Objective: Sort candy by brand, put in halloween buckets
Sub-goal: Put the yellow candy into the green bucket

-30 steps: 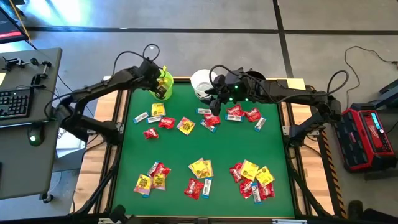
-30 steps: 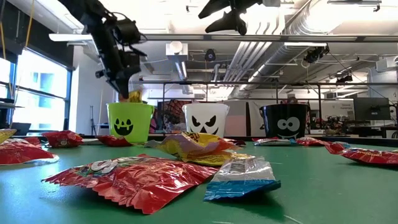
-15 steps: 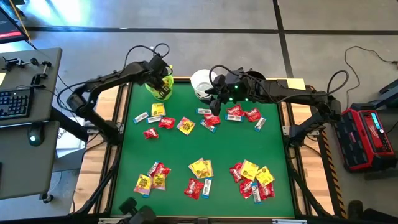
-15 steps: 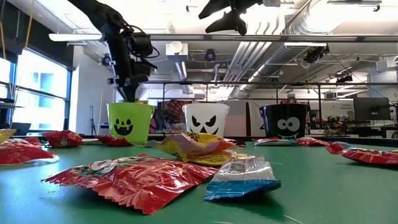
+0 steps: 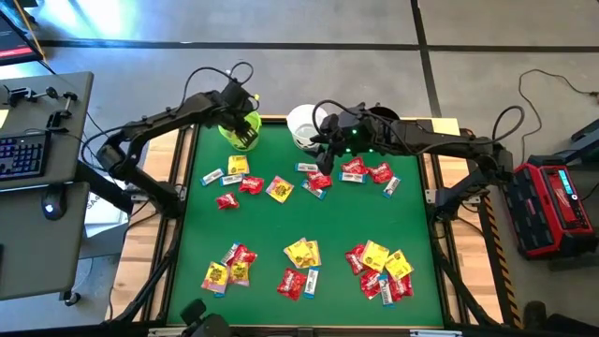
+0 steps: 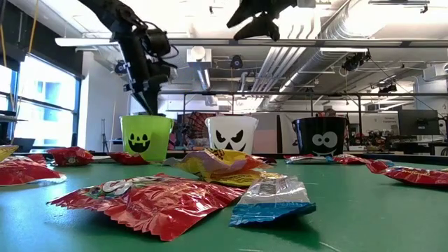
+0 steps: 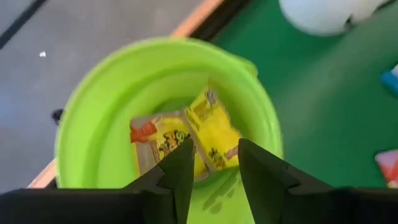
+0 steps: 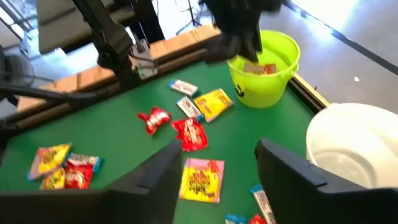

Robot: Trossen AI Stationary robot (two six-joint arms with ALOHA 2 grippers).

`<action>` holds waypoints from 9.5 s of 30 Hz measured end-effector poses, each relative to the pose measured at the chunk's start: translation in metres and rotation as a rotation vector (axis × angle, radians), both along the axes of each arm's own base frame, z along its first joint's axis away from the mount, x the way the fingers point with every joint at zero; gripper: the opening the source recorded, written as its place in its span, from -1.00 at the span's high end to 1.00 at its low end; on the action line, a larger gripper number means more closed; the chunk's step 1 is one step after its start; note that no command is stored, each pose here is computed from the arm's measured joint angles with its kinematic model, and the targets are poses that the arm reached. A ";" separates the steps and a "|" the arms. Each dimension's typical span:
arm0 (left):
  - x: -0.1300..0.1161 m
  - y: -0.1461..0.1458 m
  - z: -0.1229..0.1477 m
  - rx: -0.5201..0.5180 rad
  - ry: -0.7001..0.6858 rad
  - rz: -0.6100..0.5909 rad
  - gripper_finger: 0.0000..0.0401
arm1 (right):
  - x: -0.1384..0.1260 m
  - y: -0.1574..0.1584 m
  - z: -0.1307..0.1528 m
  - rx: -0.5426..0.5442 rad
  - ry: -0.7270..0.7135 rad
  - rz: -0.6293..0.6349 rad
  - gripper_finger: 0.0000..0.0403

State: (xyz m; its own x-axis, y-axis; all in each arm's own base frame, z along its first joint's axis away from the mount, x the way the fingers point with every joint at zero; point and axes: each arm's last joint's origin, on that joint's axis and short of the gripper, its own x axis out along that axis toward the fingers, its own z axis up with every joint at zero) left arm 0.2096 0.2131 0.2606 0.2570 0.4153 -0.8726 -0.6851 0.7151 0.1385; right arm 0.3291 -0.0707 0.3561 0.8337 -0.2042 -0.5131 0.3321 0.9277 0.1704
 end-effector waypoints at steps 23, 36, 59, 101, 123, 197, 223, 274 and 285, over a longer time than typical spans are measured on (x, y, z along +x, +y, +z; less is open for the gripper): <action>0.018 -0.031 0.054 0.171 -0.366 -0.134 0.49 | 0.020 -0.009 -0.042 0.021 0.149 0.019 0.99; 0.037 -0.049 0.061 0.167 -0.474 -0.289 0.62 | -0.051 0.024 -0.069 0.218 0.034 -0.068 1.00; 0.065 -0.090 0.068 0.158 -0.585 -0.438 0.62 | -0.123 0.089 -0.076 0.371 0.336 0.055 0.89; 0.084 -0.150 0.068 0.061 -0.613 -0.614 0.62 | -0.107 0.141 -0.217 0.604 0.876 0.039 0.36; 0.085 -0.154 0.068 0.029 -0.627 -0.592 0.62 | -0.125 0.142 -0.175 0.641 0.727 0.049 0.87; 0.108 -0.176 0.041 -0.364 -0.660 -0.415 0.34 | -0.098 0.167 -0.138 0.106 0.253 -0.220 1.00; 0.153 -0.195 0.014 -0.542 -0.785 -0.433 -0.02 | -0.078 0.166 -0.111 0.012 0.059 -0.222 1.00; 0.148 -0.142 0.011 -0.338 -0.804 -0.220 1.00 | -0.063 0.135 -0.107 -0.040 0.081 -0.178 0.16; 0.087 -0.078 0.049 -0.164 -0.779 -0.074 1.00 | -0.059 0.113 -0.107 -0.044 0.042 -0.349 0.16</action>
